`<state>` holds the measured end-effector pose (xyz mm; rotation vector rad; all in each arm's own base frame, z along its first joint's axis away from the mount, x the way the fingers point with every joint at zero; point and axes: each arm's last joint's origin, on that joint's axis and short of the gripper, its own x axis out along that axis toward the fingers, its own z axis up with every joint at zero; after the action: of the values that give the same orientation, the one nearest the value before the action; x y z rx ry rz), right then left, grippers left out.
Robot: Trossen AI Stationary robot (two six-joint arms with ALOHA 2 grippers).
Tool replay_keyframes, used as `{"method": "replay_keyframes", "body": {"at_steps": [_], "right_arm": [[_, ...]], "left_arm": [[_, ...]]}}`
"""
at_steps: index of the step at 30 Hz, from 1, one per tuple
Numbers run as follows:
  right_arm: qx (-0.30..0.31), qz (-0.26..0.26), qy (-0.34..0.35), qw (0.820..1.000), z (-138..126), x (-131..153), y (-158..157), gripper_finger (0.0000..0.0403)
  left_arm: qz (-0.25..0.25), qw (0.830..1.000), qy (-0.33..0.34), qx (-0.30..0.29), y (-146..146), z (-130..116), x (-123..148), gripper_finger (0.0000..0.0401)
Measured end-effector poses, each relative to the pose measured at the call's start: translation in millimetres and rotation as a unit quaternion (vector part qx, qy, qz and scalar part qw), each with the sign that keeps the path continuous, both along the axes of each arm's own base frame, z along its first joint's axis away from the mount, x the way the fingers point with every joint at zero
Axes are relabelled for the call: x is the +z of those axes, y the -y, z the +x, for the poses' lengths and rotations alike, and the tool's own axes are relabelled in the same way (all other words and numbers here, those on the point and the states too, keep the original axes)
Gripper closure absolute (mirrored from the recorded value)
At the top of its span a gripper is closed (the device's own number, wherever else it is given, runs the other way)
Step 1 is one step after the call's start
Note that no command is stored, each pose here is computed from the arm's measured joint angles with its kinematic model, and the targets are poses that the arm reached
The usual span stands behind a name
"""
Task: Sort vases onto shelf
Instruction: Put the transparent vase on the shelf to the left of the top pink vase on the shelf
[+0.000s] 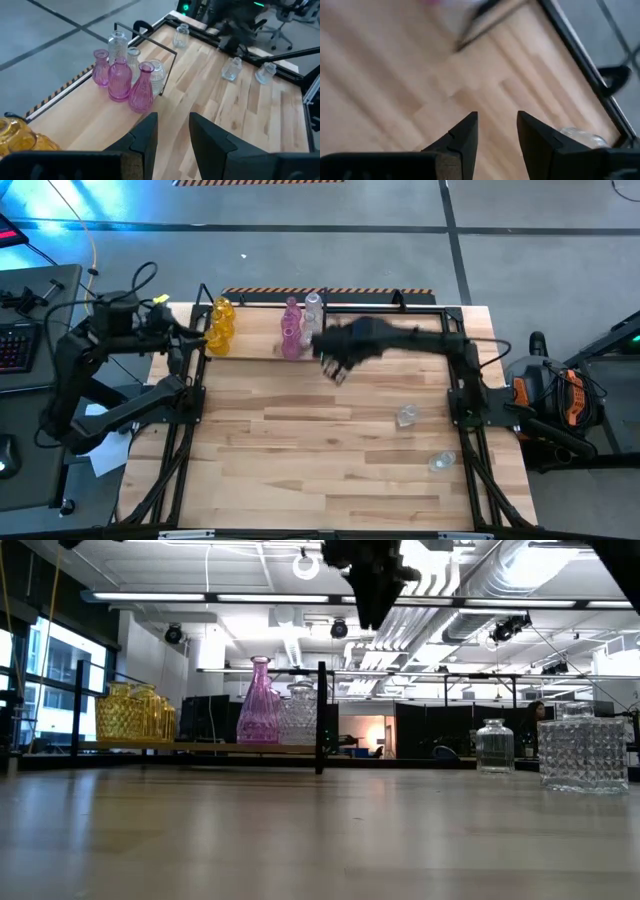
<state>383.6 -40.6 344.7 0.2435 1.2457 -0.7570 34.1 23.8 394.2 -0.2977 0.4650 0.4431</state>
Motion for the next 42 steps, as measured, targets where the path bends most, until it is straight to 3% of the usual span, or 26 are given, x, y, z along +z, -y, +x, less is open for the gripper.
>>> {"method": "replay_keyframes", "body": {"at_steps": [8, 17, 31, 42], "right_arm": [[-0.13, 0.047, 0.009, 0.99, -32, 2, 114, 0.0285], [-0.233, 0.137, 0.012, 0.963, -79, -16, 194, 0.0285], [-0.287, 0.201, -0.076, 0.933, -113, -70, 211, 0.0285], [-0.368, 0.195, -0.132, 0.9, -141, -95, 204, 0.0285]], "left_arm": [[0.033, 0.999, 0.029, 0.003, 23, -18, 0, 0.0297], [0.039, 0.999, 0.034, 0.004, 28, -22, -1, 0.0298], [0.044, 0.999, 0.016, -0.006, 29, -23, -4, 0.0298], [0.045, 0.998, 0.036, 0.006, 20, -16, -2, 0.0298]]}}
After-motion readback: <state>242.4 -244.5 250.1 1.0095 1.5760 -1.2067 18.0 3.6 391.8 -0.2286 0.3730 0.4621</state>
